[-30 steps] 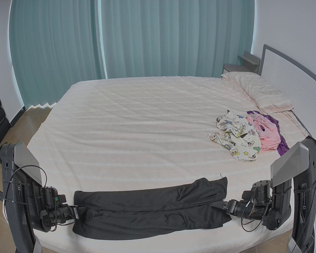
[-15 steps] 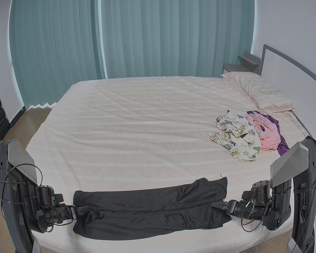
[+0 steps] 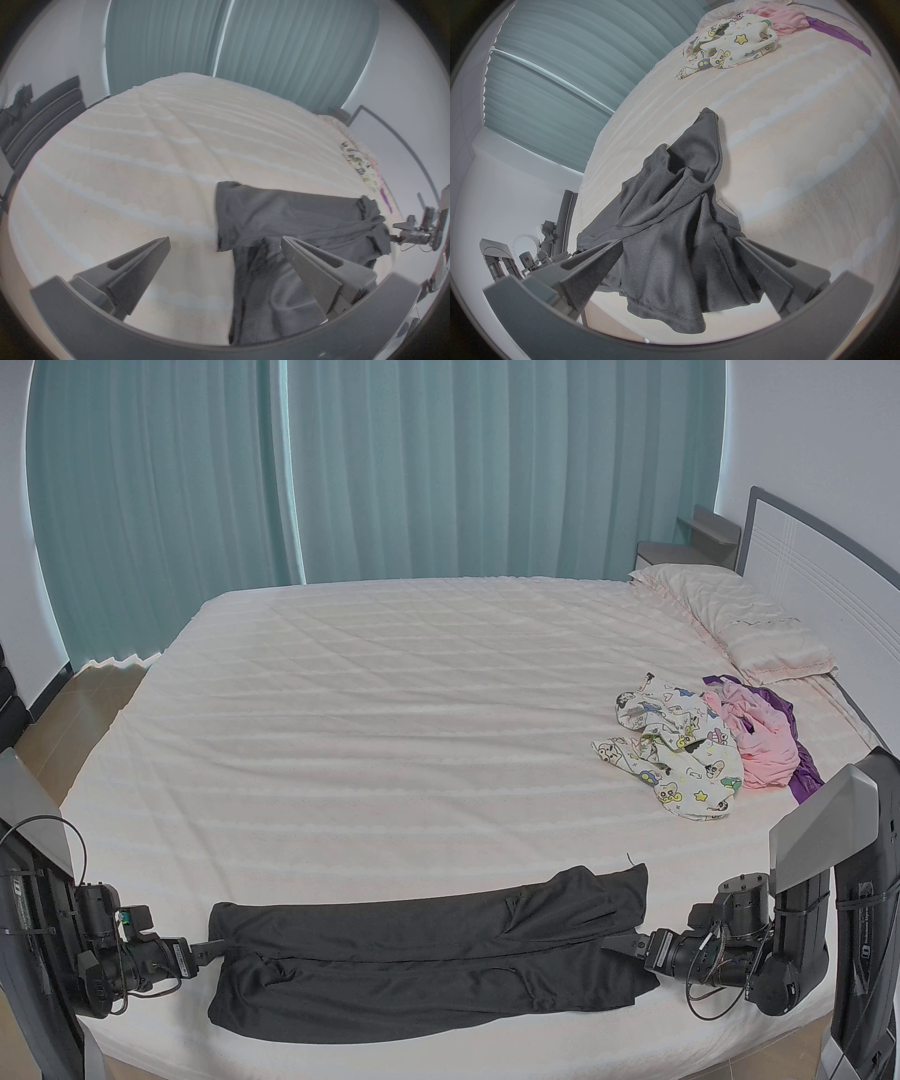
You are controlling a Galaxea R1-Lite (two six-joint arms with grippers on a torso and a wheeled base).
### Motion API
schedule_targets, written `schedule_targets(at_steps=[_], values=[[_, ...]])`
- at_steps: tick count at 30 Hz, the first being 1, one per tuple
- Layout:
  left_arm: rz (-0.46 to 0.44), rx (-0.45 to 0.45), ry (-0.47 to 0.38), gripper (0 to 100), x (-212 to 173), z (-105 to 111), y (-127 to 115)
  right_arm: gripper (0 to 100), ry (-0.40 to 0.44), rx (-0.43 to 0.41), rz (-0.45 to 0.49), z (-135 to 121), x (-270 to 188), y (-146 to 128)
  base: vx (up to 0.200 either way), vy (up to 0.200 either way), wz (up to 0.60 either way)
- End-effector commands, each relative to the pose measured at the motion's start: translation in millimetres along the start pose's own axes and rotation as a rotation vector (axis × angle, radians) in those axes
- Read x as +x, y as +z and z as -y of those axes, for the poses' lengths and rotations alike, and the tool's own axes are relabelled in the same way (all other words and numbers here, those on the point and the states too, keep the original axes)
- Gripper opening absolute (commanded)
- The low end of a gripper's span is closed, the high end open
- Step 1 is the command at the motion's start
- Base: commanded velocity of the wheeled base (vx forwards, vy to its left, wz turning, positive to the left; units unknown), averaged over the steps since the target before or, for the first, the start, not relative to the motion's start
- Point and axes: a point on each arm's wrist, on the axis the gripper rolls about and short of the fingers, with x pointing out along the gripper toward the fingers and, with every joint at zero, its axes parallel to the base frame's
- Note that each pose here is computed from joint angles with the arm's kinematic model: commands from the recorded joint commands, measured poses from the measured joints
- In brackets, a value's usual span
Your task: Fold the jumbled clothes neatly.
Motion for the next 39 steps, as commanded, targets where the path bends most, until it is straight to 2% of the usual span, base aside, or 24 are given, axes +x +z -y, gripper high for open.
schedule_targets(at_steps=[1, 3, 5, 13, 19, 24, 28, 32, 36, 39], values=[[0.036, 0.010, -0.058, 100, -7.2, 4.8, 6.0, 100, 0.005, -0.003, 0.006, -0.4, 0.1, 0.4, 0.000, 0.000, 0.00], [0.026, 0.015, -0.070, 100, -5.7, 8.1, 4.7, 100, 0.006, -0.003, 0.007, -0.5, 0.4, 0.7, 0.000, 0.000, 0.00], [-0.021, 0.043, -0.093, 100, 2.9, 18.3, -2.4, 100, 0.005, -0.003, 0.006, -0.2, 0.5, 0.4, 0.000, 0.000, 0.00], [-0.063, 0.088, -0.056, 100, 32.5, 28.7, -10.7, 100, 0.002, -0.003, 0.002, 0.6, 1.1, -0.3, 0.000, 0.000, 0.00], [-0.073, 0.045, -0.105, 100, 37.5, 49.6, -11.6, 100, 0.001, -0.010, 0.001, 0.8, 1.3, -0.5, 0.000, 0.000, 0.00], [-0.079, 0.051, -0.073, 100, 41.6, 49.0, -14.3, 100, 0.000, -0.010, 0.000, 1.3, 1.6, -0.9, 0.000, 0.000, 0.00], [-0.074, 0.050, -0.002, 100, 49.9, 43.1, -16.6, 100, 0.001, -0.011, -0.001, 1.0, 1.7, -1.1, 0.000, 0.000, 0.00], [-0.080, 0.051, 0.007, 100, 49.5, 41.4, -17.6, 100, 0.002, -0.014, -0.005, 0.1, 2.3, -2.3, 0.000, 0.000, 0.00], [-0.091, 0.109, 0.014, 100, 49.7, 37.9, -20.0, 100, -0.001, -0.014, -0.003, 0.2, 2.3, -2.2, 0.000, 0.000, 0.00], [-0.079, 0.120, 0.013, 100, 53.6, 37.9, -18.2, 100, 0.000, -0.014, -0.002, 0.1, 2.6, -2.0, 0.000, 0.000, 0.00]])
